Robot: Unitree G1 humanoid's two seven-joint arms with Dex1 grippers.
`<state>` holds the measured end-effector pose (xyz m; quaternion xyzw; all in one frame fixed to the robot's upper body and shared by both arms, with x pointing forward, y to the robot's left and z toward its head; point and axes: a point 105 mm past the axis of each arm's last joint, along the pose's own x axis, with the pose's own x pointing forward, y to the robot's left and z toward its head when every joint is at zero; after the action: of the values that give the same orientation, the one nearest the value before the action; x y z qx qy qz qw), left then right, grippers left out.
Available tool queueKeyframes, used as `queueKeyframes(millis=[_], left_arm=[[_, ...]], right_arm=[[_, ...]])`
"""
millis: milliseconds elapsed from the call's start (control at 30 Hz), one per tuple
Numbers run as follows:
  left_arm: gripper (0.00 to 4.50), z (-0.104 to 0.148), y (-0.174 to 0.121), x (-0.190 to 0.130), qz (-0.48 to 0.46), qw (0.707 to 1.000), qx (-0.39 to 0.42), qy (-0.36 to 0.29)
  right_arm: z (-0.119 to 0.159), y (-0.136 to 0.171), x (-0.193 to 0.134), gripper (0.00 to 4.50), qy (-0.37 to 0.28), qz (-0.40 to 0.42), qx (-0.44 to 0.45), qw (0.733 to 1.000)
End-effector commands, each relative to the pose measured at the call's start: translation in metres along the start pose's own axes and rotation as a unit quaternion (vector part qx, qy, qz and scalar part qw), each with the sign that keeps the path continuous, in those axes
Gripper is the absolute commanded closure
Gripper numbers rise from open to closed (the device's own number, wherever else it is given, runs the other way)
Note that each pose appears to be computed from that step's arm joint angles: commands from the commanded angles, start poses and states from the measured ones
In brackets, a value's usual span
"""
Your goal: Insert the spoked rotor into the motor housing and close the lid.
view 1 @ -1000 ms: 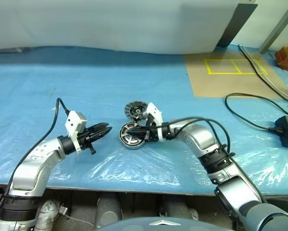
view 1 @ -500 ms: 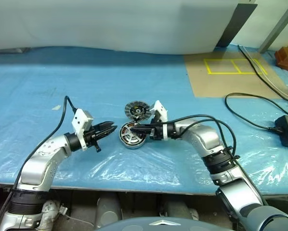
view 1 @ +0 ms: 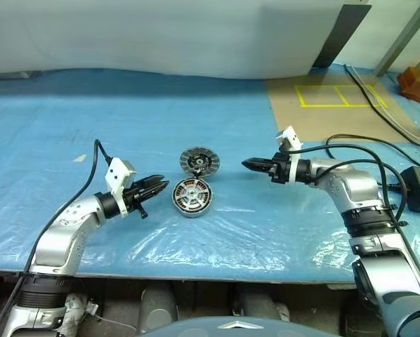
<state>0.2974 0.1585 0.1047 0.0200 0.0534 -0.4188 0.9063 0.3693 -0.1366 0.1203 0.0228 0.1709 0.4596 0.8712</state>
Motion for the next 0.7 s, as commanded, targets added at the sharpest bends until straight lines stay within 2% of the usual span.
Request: queueKeyframes(millis=[33,67,267,400,533,700], left_arm=[[3.54,0.011,0.003,0.004,0.001,1.000,0.020,-0.020],[3.54,0.010,0.005,0.006,0.007,1.000,0.021,-0.019],[3.54,0.010,0.012,0.009,0.016,0.999,0.026,-0.020],[3.54,0.010,0.013,0.011,0.019,0.999,0.029,-0.022],[3.54,0.008,0.012,0.013,0.018,0.999,0.029,-0.022],[3.54,0.008,0.011,0.012,0.019,0.999,0.028,-0.024]], right_arm=[[0.019,-0.002,0.014,4.10,-0.031,-0.009,-0.037,0.999],[0.020,0.001,0.021,3.92,-0.031,-0.001,-0.046,0.998],[0.033,0.010,0.045,2.00,-0.042,0.022,-0.060,0.997],[0.052,0.013,0.061,2.00,-0.057,0.030,-0.082,0.995],[0.075,0.028,0.076,2.00,-0.072,0.074,-0.096,0.990],[0.077,0.055,0.092,2.00,-0.047,0.157,-0.098,0.982]])
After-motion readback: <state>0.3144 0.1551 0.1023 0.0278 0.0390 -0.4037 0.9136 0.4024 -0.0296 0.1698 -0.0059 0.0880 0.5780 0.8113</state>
